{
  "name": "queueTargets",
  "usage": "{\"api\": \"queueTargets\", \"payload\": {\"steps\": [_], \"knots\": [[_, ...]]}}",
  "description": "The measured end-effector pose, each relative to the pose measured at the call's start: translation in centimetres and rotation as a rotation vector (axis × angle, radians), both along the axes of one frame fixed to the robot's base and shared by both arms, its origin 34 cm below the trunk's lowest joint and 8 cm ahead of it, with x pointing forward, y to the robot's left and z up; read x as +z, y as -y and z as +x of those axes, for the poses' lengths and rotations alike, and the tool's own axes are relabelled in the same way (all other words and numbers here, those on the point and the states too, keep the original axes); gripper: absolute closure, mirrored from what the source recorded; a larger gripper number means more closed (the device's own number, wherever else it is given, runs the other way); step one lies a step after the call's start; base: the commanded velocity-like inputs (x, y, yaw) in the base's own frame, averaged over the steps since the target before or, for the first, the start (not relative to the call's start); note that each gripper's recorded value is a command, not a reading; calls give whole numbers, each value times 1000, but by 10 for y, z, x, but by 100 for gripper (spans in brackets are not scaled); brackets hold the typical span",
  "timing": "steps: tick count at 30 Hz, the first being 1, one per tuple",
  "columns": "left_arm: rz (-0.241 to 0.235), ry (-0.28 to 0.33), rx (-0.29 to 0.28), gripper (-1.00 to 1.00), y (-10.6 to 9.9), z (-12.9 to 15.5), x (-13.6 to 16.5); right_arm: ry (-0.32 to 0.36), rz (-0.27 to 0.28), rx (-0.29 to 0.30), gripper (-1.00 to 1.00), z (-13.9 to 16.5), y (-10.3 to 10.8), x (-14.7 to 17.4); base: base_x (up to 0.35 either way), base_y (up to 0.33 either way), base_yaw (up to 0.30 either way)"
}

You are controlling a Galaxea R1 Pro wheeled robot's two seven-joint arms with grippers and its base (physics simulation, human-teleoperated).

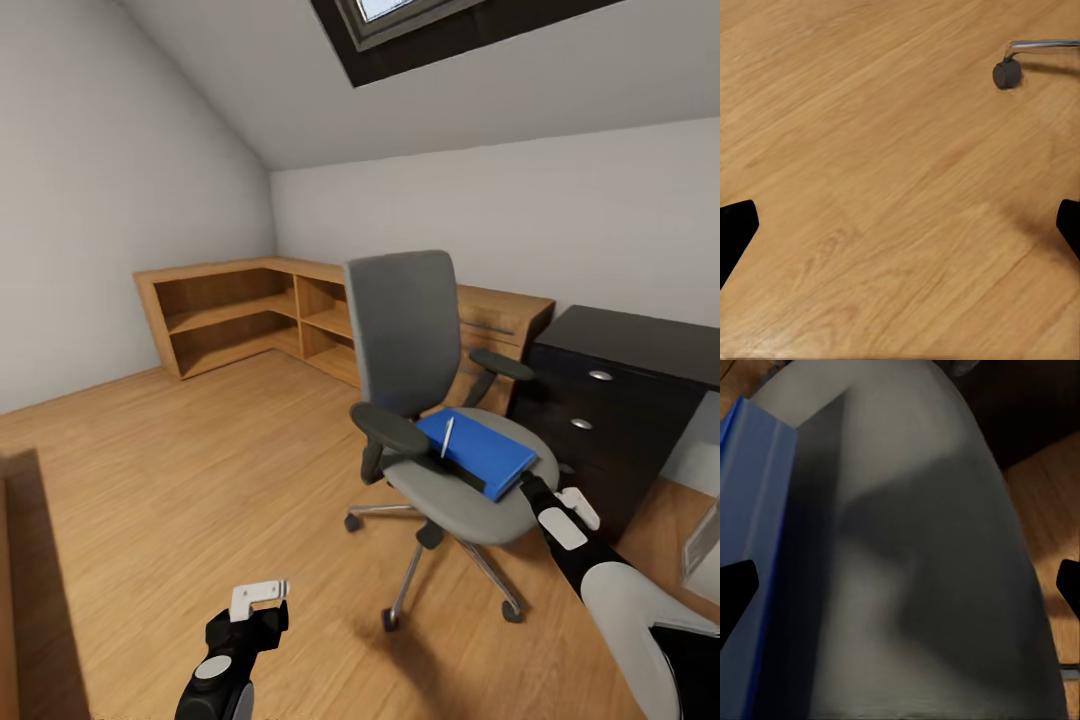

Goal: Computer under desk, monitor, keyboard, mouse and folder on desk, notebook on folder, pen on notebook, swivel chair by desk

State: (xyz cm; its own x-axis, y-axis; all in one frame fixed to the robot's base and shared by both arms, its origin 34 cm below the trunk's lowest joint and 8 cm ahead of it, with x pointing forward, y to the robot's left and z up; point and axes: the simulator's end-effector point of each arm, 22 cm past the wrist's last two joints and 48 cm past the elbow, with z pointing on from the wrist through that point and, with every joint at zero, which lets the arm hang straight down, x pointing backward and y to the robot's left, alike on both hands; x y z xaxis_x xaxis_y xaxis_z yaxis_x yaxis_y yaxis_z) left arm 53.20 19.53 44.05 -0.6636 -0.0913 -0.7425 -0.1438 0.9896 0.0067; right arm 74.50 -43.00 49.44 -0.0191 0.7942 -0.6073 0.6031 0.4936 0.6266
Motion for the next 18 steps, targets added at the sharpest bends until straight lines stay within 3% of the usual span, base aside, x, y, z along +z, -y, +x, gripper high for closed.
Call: {"api": "queueTargets", "payload": {"steps": [14,18], "knots": [[0,0,0,-100,0,0,0,8,4,2,-100,2,-2,2,-1,0,9],[0,-1,-1,-100,0,0,0,8,4,2,-100,2,-2,2,-151,0,0]]}}
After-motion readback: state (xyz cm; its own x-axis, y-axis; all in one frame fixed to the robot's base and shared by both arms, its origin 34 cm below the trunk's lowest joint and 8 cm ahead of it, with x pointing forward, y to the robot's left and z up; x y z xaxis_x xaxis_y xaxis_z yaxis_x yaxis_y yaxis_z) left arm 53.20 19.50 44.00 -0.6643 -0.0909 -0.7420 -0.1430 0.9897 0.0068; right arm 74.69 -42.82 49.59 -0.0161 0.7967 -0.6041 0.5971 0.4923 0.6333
